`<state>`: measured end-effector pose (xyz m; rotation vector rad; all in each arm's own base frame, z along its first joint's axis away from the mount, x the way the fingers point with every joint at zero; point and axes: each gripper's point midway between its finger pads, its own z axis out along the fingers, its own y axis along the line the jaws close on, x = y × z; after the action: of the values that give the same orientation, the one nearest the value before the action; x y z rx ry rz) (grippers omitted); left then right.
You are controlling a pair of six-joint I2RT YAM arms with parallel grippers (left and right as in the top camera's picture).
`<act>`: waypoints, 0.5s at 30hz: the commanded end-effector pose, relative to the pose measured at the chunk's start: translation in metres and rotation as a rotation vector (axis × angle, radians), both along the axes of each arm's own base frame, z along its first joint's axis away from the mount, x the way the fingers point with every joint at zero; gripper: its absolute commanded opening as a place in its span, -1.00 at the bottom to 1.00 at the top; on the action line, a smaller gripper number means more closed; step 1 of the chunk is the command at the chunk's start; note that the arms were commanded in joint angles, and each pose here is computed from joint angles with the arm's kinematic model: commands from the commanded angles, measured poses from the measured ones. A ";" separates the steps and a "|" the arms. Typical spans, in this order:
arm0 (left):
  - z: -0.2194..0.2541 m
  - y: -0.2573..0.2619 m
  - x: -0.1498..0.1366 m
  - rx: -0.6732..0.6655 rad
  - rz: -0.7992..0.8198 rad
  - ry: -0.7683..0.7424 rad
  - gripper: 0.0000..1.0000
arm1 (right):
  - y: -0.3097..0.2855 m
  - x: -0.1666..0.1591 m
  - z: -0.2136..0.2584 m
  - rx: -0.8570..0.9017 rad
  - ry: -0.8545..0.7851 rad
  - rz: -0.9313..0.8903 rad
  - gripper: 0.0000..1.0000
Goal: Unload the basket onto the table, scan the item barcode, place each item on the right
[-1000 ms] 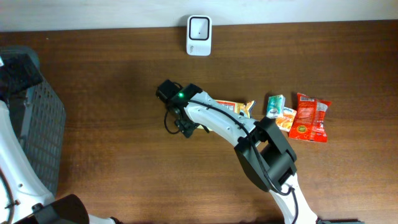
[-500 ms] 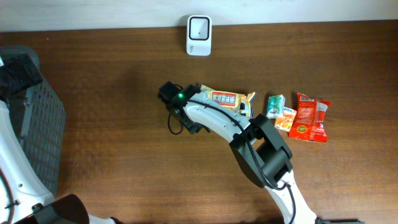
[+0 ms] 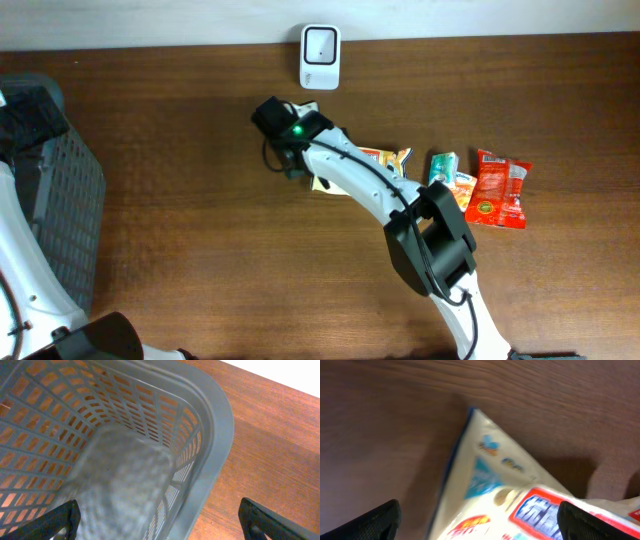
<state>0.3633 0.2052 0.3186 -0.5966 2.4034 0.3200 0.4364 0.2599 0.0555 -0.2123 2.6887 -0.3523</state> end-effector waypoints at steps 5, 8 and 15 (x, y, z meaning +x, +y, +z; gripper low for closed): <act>0.001 0.001 -0.001 0.010 -0.009 0.002 0.98 | -0.024 0.006 -0.046 -0.107 0.007 -0.087 0.97; 0.001 0.001 -0.001 0.010 -0.009 0.002 0.98 | -0.020 -0.016 -0.080 -0.098 0.158 -0.034 0.97; 0.001 0.001 -0.001 0.010 -0.009 0.002 0.98 | -0.010 -0.040 -0.095 -0.038 0.305 0.016 -0.78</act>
<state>0.3634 0.2052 0.3187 -0.5965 2.4030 0.3201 0.4268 0.2446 0.0082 -0.2570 2.7968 -0.4617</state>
